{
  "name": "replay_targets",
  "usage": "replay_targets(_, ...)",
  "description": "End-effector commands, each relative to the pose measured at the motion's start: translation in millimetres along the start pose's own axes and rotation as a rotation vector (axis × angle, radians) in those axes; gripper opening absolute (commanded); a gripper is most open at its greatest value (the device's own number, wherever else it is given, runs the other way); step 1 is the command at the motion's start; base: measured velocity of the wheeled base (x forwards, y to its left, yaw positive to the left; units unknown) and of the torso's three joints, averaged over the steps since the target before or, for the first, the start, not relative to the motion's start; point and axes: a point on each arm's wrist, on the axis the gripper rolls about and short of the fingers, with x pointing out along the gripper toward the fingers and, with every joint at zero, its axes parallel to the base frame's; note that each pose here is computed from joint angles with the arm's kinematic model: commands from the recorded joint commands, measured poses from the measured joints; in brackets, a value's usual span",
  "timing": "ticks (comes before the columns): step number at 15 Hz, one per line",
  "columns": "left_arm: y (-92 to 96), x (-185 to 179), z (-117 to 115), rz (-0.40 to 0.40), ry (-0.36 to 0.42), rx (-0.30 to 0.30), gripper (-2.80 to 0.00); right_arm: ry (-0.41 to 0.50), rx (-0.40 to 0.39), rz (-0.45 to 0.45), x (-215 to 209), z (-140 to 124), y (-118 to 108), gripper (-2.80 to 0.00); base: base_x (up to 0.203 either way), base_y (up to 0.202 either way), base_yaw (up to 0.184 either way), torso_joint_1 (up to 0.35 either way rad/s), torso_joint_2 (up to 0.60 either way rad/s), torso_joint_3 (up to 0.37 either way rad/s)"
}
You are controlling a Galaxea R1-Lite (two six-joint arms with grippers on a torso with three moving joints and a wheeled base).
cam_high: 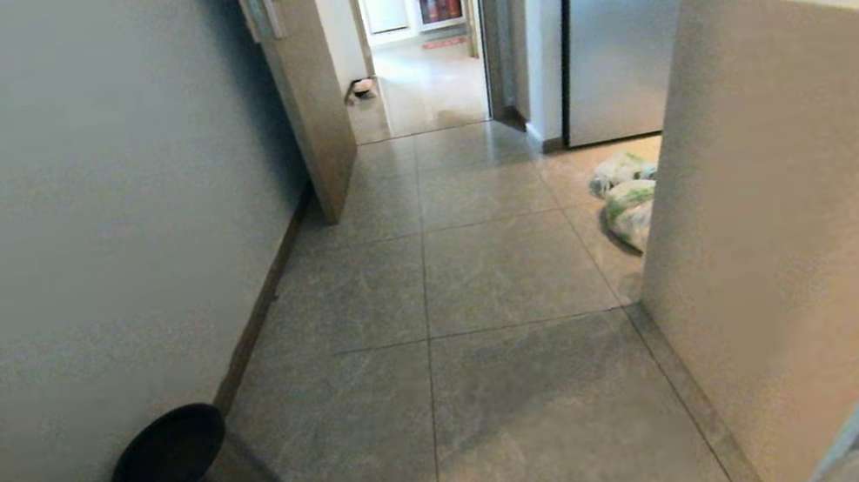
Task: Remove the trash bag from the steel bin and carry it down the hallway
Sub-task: Put the trash bag at the door
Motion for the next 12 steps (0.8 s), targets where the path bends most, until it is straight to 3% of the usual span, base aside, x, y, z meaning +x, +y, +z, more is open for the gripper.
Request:
replay_targets(1,0.0,0.0,0.0,0.001,0.0,0.0,-2.8,0.004,0.0,0.0,0.2,-0.9,-0.1,-2.8,-0.005,0.011,-0.134,0.001,0.0,0.002)
replay_targets(12,0.0,0.0,0.0,0.001,0.0,0.0,-2.8,0.002,0.001,0.0,0.2,-0.5,0.0,-2.8,0.0,0.0,-0.009,0.0,0.0,0.0)
